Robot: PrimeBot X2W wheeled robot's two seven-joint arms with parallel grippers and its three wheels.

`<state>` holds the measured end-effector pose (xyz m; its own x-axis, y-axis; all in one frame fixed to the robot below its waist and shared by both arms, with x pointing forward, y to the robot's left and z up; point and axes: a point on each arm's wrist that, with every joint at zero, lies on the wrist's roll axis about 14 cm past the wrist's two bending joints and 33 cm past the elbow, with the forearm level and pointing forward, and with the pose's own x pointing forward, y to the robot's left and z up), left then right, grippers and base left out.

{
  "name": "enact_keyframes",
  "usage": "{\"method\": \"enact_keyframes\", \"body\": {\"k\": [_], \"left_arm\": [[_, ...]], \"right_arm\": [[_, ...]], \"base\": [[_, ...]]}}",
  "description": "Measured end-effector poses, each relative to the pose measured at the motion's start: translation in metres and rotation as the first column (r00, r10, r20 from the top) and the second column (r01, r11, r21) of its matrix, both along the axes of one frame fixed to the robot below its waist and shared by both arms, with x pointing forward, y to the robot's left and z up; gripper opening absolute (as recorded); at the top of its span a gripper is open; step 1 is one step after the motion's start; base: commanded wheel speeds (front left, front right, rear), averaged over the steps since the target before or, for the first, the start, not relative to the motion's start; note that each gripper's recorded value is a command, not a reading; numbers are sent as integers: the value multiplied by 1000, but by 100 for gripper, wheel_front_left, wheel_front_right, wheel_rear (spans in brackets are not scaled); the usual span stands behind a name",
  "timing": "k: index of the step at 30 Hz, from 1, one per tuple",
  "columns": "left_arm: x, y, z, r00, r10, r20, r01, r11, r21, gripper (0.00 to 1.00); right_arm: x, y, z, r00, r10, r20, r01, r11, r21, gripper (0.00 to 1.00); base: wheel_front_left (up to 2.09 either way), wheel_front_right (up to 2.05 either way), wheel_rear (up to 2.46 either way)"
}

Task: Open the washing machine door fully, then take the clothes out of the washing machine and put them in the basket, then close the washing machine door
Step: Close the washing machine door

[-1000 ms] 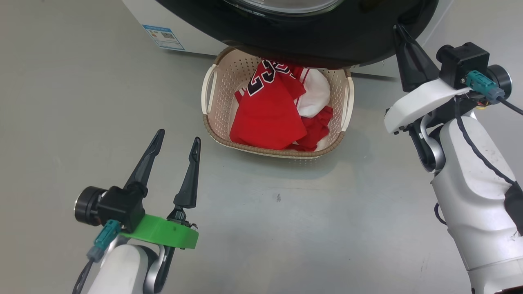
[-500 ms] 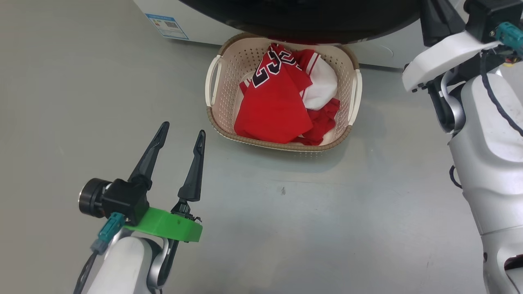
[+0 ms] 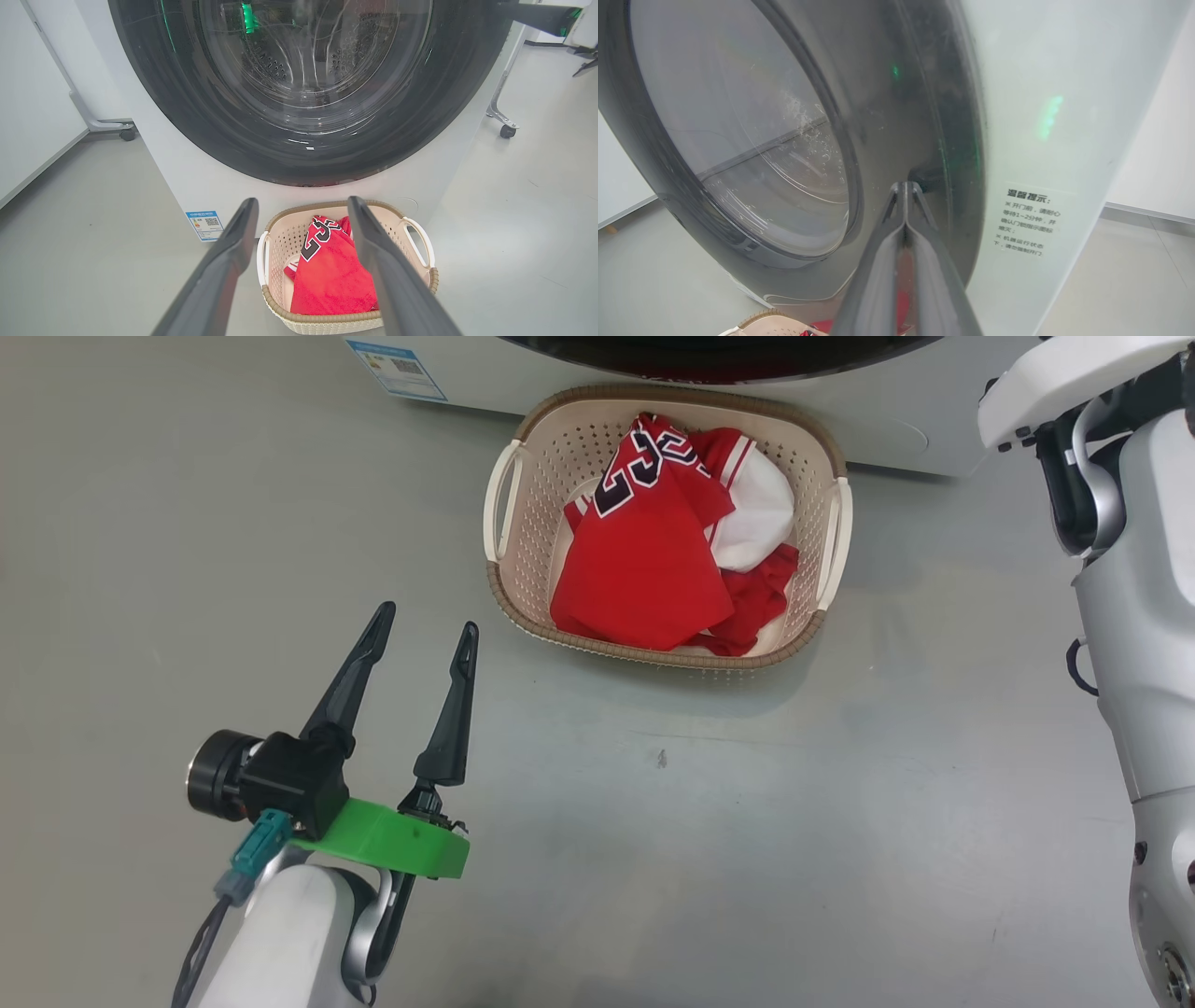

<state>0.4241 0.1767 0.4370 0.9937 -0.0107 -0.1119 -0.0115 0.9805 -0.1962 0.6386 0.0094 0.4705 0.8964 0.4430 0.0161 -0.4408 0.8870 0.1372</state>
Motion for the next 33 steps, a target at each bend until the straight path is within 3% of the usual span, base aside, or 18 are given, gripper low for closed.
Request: {"method": "enact_keyframes", "body": {"k": [21,33], "left_arm": [[6,4,7,1000,10,23,-10,1000,4,100],[5,3,23,998,14,65,-14,1000,-5,100]], "right_arm": [[-5,4,-2,1000,7,-7,-7,1000,18,0],[-44,-7,-18,997,15,-72,-13,1000,27,0]], "base": [[0,0,0],[0,0,0]]}}
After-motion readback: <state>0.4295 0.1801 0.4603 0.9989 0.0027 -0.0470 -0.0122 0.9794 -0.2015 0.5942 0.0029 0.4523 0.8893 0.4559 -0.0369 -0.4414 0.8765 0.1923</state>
